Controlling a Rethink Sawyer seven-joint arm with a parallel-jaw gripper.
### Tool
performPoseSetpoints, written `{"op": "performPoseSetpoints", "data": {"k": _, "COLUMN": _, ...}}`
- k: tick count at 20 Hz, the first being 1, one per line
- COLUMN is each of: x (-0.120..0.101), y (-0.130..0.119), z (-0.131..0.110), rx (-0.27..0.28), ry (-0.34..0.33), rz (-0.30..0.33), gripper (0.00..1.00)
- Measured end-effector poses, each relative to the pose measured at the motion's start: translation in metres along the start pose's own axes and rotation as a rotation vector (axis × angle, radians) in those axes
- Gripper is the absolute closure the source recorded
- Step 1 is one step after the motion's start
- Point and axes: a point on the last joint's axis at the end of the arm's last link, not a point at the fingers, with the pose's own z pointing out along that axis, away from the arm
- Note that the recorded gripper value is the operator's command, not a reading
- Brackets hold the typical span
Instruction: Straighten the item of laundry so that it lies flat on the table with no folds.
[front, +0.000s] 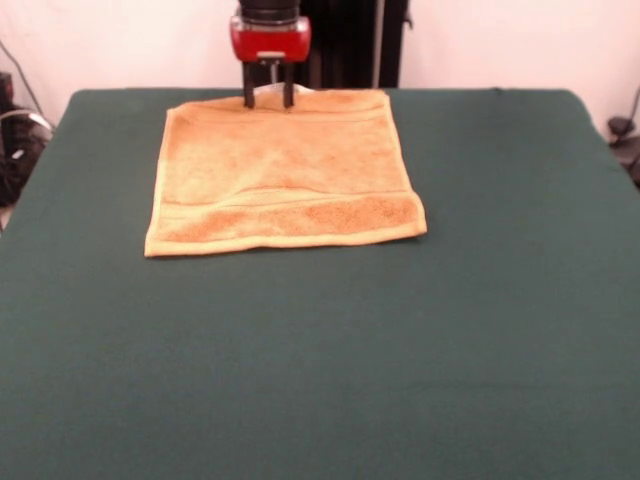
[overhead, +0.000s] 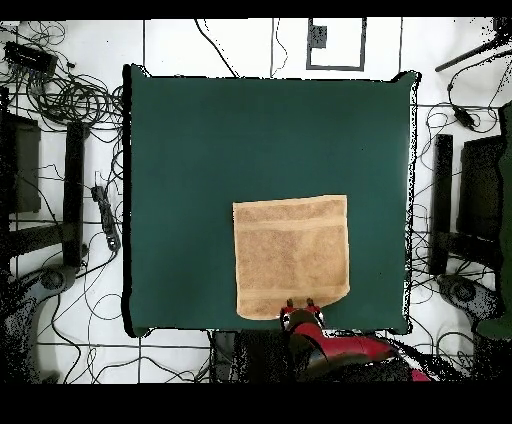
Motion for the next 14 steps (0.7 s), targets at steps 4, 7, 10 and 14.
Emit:
{"op": "performPoseSetpoints", "data": {"k": 4, "x": -0.019, "y": 0.003, "z": 0.006, "rx": -0.010, "ry": -0.032, "rz": -0.016, "gripper": 0.00}}
{"op": "performPoseSetpoints", "data": {"k": 7, "x": -0.033, "y": 0.002, "z": 0.007, "rx": -0.009, "ry": -0.048, "rz": -0.027, "gripper": 0.00}}
{"op": "performPoseSetpoints", "data": {"k": 10, "x": -0.048, "y": 0.002, "z": 0.006, "rx": -0.009, "ry": -0.066, "rz": -0.033, "gripper": 0.00}}
{"op": "performPoseSetpoints", "data": {"k": 14, "x": -0.058, "y": 0.001, "z": 0.006, "rx": -0.007, "ry": -0.081, "rz": -0.037, "gripper": 0.00}}
